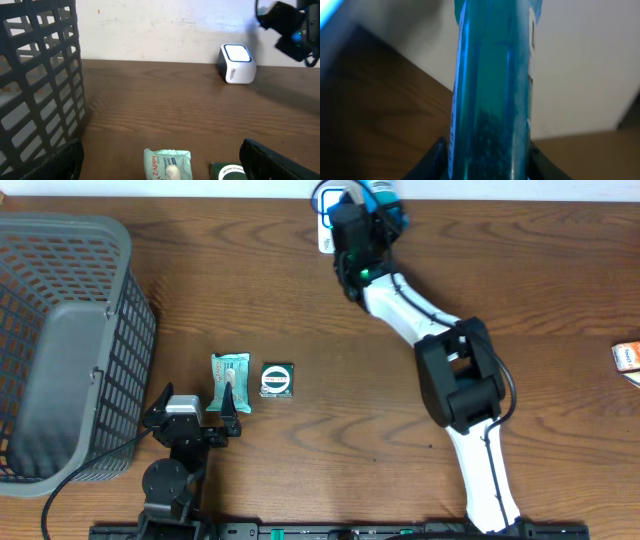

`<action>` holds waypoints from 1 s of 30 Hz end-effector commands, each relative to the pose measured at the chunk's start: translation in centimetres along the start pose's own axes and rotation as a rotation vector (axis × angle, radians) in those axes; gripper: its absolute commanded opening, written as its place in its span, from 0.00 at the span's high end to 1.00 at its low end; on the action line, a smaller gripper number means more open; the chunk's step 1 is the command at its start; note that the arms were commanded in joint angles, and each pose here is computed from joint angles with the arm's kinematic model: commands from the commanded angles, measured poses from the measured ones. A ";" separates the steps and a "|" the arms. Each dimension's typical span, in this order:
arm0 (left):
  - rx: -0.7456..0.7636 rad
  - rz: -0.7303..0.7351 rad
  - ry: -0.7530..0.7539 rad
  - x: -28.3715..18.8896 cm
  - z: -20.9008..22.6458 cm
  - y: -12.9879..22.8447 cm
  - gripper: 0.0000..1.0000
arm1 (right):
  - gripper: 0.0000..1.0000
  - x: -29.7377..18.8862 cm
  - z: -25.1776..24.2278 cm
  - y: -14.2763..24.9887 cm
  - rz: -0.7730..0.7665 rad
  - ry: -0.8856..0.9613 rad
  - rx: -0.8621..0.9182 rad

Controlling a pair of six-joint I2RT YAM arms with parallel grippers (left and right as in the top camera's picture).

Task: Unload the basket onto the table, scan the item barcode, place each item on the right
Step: 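Carry the mouthwash bottle to the white scanner and hold it, then move the mouthwash bottle to the right edge and release it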

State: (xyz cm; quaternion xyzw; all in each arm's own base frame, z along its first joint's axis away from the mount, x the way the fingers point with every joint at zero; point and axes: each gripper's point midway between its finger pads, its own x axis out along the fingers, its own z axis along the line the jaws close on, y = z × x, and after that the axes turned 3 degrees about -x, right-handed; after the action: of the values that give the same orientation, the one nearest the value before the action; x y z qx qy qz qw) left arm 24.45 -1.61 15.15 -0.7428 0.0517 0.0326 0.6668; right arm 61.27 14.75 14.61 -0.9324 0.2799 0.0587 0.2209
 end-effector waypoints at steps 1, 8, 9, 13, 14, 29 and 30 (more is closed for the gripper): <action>0.008 0.052 -0.019 0.1 0.5 1.8 0.02 | 0.76 2.7 -7.1 4.7 0.209 0.205 0.085; 0.008 0.052 -0.019 0.1 0.5 1.8 0.02 | 0.77 7.0 -10.5 15.0 0.483 0.278 0.095; 0.008 0.052 -0.019 0.1 0.5 1.8 0.02 | 0.77 7.4 -10.6 16.5 0.516 0.274 0.097; 0.008 0.052 -0.019 0.1 0.5 1.8 0.02 | 0.78 8.7 -11.1 22.6 0.644 0.261 0.132; 0.008 0.052 -0.019 0.1 0.5 1.8 0.02 | 0.78 9.0 -11.1 24.1 0.672 0.247 0.139; 0.008 0.052 -0.019 0.1 0.5 1.8 0.02 | 0.79 9.9 -10.0 43.1 1.032 -0.076 0.411; 0.008 0.052 -0.019 0.1 0.5 1.8 0.02 | 0.79 9.7 -10.4 44.5 1.063 -0.052 0.452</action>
State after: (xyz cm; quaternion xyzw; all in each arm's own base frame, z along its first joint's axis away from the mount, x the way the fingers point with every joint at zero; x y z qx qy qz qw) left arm 24.45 -1.61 15.15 -0.7428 0.0517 0.0326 0.6668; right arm 45.45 -25.89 3.99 -0.6277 0.6952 0.1781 0.3016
